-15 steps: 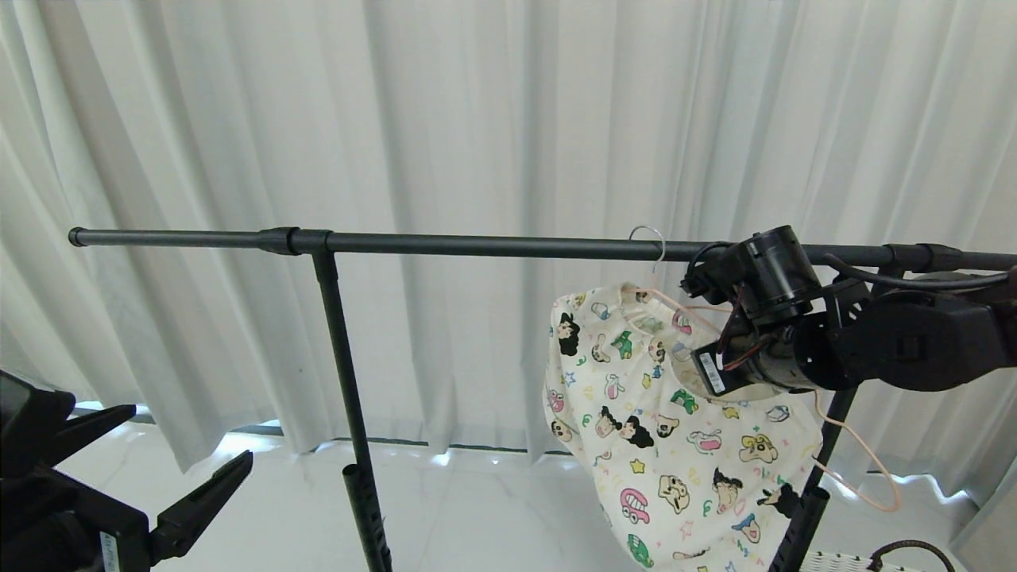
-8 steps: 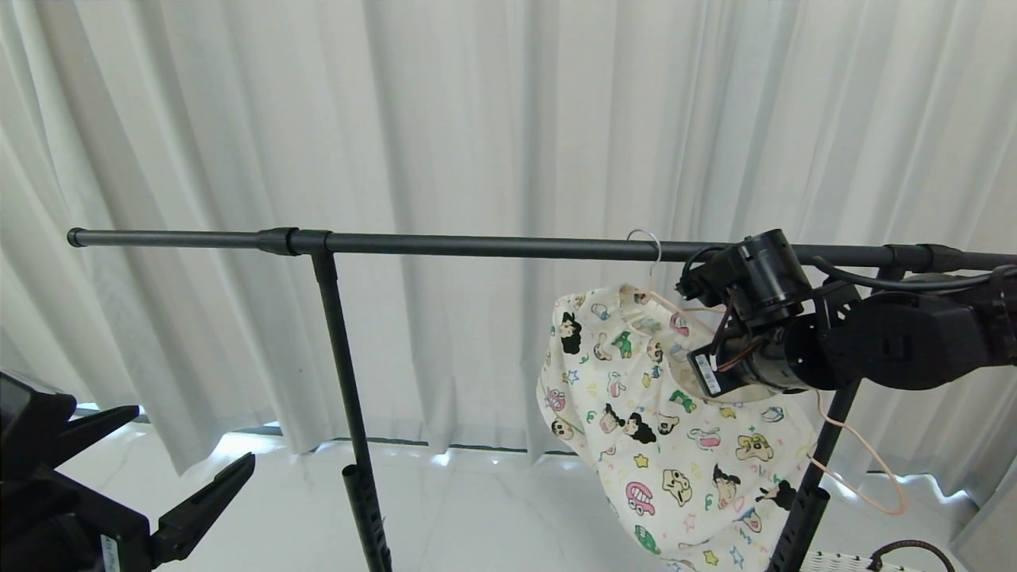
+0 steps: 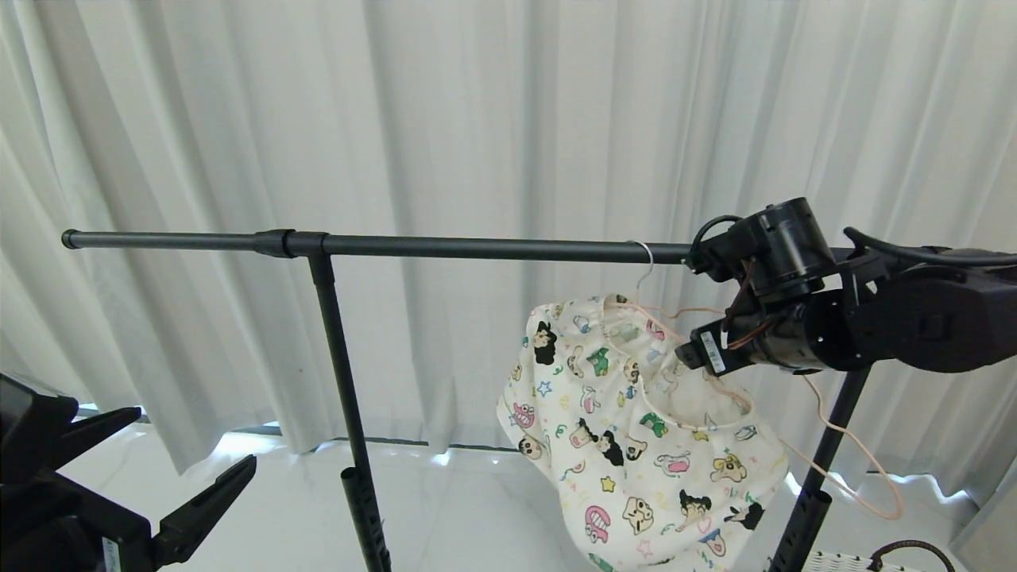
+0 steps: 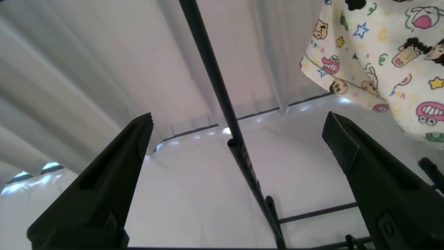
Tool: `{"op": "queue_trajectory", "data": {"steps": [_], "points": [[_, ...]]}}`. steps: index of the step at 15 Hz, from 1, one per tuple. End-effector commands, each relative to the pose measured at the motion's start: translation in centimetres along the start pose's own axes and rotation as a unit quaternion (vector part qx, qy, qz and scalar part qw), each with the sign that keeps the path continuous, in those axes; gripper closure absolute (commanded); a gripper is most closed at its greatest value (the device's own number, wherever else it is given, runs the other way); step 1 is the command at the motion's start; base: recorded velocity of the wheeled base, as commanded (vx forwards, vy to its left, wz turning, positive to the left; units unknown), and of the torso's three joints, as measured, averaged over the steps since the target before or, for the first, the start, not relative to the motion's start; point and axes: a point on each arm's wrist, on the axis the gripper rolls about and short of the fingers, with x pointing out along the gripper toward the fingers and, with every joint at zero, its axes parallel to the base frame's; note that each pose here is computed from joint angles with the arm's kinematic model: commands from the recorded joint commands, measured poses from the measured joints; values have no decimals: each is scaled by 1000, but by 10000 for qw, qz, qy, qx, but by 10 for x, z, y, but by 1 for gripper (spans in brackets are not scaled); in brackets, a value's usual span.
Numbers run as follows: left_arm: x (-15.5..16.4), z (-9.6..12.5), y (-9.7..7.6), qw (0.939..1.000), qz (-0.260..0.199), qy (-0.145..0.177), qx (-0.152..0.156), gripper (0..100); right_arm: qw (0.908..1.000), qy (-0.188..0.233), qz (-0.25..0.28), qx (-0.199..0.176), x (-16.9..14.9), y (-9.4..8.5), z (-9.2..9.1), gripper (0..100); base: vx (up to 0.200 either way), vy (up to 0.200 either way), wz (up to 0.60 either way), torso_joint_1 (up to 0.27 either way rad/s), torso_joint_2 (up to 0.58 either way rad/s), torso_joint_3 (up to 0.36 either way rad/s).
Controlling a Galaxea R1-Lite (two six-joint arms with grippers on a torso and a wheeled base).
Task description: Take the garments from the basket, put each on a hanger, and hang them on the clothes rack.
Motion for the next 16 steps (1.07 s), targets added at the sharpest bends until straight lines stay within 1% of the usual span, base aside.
{"op": "queue_trajectory", "data": {"steps": [1, 2, 3, 5, 7, 10, 11, 13, 14, 16], "points": [[0, -4, -1, 10000, 7, 69, -2, 0, 9994, -310, 7, 155, -38, -18, 15, 0, 0, 0, 0, 0, 0, 0], [1, -6, -1, 9999, 10, 110, -1, 0, 9994, -302, 22, 151, -46, -21, 15, 0, 0, 0, 0, 0, 0, 0], [1, -9, -2, 9999, 9, 166, -1, 0, 9992, -281, 69, 259, -68, -31, 16, 0, 0, 0, 0, 0, 0, 0], [1, -10, -2, 9998, 2, 188, -7, 0, 9979, -310, 165, 540, -85, -36, 15, 0, 0, 0, 0, 0, 0, 0], [2, -10, -1, 9998, 35, 207, -23, 0, 9972, -344, 101, 658, -99, -47, 12, 0, 0, 0, 0, 0, 0, 0], [2, -10, 5, 9990, 322, 287, -115, 0, 9977, 188, -244, 611, -120, -77, -5, 0, 0, 0, 0, 0, 0, 0], [2, -11, 7, 9983, 444, 336, -158, 0, 9973, 288, -387, 551, -126, -87, -10, 0, 0, 0, 0, 0, 0, 0], [2, -13, 11, 9969, 635, 408, -217, 0, 9972, 332, -559, 373, -133, -103, -19, 0, 0, 0, 0, 0, 0, 0], [2, -14, 12, 9966, 665, 434, -236, 0, 9966, 400, -662, 291, -132, -106, -23, 0, -200, 0, 0, 2, 7, -2], [2, -14, 12, 9966, 665, 434, -236, 0, 9967, 330, -680, 285, -135, -107, -27, 0, -200, 0, 0, 10, 2, 0]]}}
